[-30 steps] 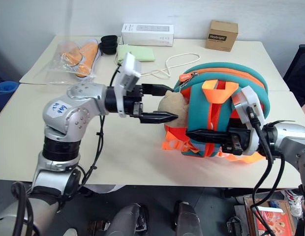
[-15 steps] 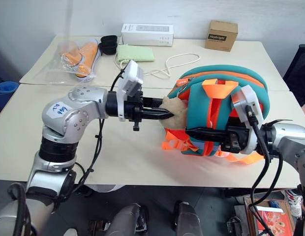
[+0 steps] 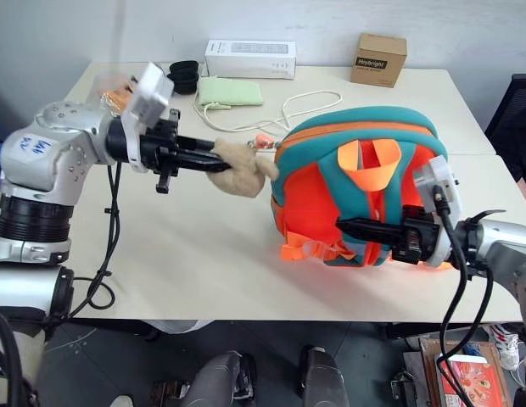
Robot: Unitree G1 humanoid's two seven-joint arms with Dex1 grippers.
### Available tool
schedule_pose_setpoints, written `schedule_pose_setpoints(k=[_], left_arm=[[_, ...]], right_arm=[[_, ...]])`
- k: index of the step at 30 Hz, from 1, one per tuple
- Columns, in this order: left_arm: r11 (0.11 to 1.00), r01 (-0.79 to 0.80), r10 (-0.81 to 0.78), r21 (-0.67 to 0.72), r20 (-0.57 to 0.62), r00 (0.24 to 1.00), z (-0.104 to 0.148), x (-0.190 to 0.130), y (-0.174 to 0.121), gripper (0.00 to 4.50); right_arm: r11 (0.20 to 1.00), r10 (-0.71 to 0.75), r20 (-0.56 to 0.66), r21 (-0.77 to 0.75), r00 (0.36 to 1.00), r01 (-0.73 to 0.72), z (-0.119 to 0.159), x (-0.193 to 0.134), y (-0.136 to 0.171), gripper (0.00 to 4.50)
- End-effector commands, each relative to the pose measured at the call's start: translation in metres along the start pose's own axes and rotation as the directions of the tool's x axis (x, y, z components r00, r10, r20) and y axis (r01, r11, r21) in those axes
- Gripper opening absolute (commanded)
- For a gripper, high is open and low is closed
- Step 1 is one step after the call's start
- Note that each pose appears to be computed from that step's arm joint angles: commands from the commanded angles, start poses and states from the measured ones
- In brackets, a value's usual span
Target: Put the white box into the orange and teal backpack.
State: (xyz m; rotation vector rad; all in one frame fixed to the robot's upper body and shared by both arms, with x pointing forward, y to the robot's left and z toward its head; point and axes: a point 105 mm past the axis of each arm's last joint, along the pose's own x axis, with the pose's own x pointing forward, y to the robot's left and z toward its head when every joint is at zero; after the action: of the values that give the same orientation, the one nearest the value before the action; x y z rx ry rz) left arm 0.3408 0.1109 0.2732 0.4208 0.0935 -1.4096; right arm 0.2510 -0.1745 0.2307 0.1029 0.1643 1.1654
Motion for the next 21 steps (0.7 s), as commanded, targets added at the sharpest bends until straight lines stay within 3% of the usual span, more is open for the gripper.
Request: schedule_pose_setpoints(k=[1,5,8,12,17,18,21], left_arm=[[0.994,-0.016,0.032,0.108,-0.156,0.987,-0.033,0.002,0.004,0.41],[0.984,0.051,-0.005,0.17,-0.259,0.966,-0.072,0.031,-0.007,0.41],[0.98,0.098,-0.049,0.172,-0.266,0.963,-0.09,0.057,-0.021,0.41],[0.976,0.128,-0.079,0.175,-0.262,0.962,-0.098,0.07,-0.035,0.41],[0.996,0.045,-0.028,0.076,-0.207,0.978,-0.095,0.052,-0.03,0.41],[0.998,0.034,-0.025,0.044,-0.191,0.981,-0.093,0.046,-0.031,1.05],[0.999,0.013,-0.019,-0.043,-0.137,0.99,-0.086,0.022,-0.036,2.03]], right_arm=[[0.998,-0.017,0.043,-0.06,0.999,0.02,0.01,-0.007,0.003,0.0],[0.998,-0.023,0.056,-0.064,0.998,0.026,0.011,-0.005,0.002,0.0],[0.997,-0.038,0.061,-0.069,0.997,0.042,0.011,-0.005,-0.002,0.0],[0.991,-0.086,0.051,-0.096,0.995,0.09,0.01,-0.004,-0.011,0.0],[0.977,-0.162,-0.021,-0.145,0.987,0.157,-0.002,-0.01,-0.024,0.0],[0.976,-0.169,-0.035,-0.144,0.985,0.162,-0.003,-0.013,-0.026,0.63],[0.976,-0.19,-0.057,-0.116,0.98,0.182,0.001,-0.034,-0.031,1.61]])
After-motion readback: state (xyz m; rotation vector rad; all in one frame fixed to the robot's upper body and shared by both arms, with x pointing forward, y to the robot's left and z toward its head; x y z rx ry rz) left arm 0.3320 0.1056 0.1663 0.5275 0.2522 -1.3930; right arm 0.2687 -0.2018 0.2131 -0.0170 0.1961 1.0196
